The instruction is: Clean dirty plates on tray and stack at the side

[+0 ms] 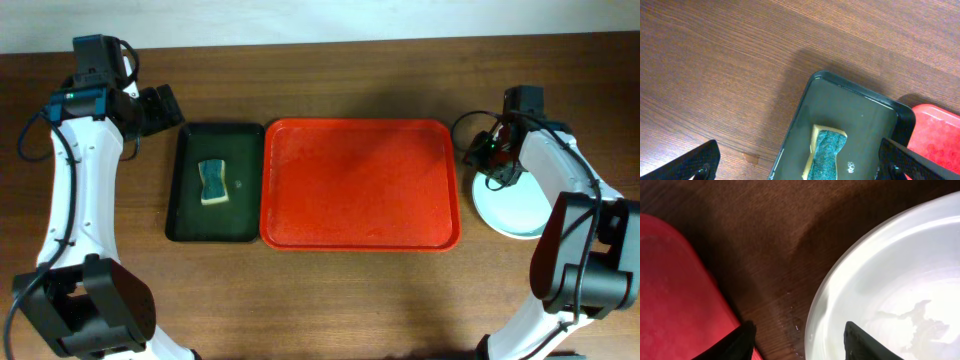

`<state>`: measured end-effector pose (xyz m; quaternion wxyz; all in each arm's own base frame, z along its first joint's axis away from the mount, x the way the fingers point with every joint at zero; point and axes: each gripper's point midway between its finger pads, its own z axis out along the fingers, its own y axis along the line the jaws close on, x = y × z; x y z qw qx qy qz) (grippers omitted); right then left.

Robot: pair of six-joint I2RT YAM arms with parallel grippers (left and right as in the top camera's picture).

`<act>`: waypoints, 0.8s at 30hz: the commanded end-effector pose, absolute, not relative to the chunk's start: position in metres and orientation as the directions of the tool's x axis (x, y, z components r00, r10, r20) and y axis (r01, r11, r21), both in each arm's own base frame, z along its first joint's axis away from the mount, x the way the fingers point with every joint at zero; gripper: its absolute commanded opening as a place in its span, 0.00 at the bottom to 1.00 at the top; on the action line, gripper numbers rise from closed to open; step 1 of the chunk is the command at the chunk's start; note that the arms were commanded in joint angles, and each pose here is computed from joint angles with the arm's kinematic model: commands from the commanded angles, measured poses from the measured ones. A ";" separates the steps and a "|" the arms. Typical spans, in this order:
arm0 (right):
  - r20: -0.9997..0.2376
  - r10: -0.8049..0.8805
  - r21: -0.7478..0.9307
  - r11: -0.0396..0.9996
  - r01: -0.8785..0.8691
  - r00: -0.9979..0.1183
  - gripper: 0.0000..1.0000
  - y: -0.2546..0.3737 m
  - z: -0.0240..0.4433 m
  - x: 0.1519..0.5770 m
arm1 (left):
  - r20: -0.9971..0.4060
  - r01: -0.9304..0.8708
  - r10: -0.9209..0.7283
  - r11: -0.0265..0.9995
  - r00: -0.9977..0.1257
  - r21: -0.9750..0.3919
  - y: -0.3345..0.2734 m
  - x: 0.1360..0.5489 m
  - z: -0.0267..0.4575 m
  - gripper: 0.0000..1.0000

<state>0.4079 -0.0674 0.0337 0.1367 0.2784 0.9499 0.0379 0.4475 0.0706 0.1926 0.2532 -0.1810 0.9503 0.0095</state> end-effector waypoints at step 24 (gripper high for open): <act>-0.245 0.609 0.455 0.759 0.466 -0.754 0.64 -0.028 0.041 0.445 | -0.482 -0.354 -0.343 0.933 -0.806 -0.072 0.071 0.448 0.190 0.99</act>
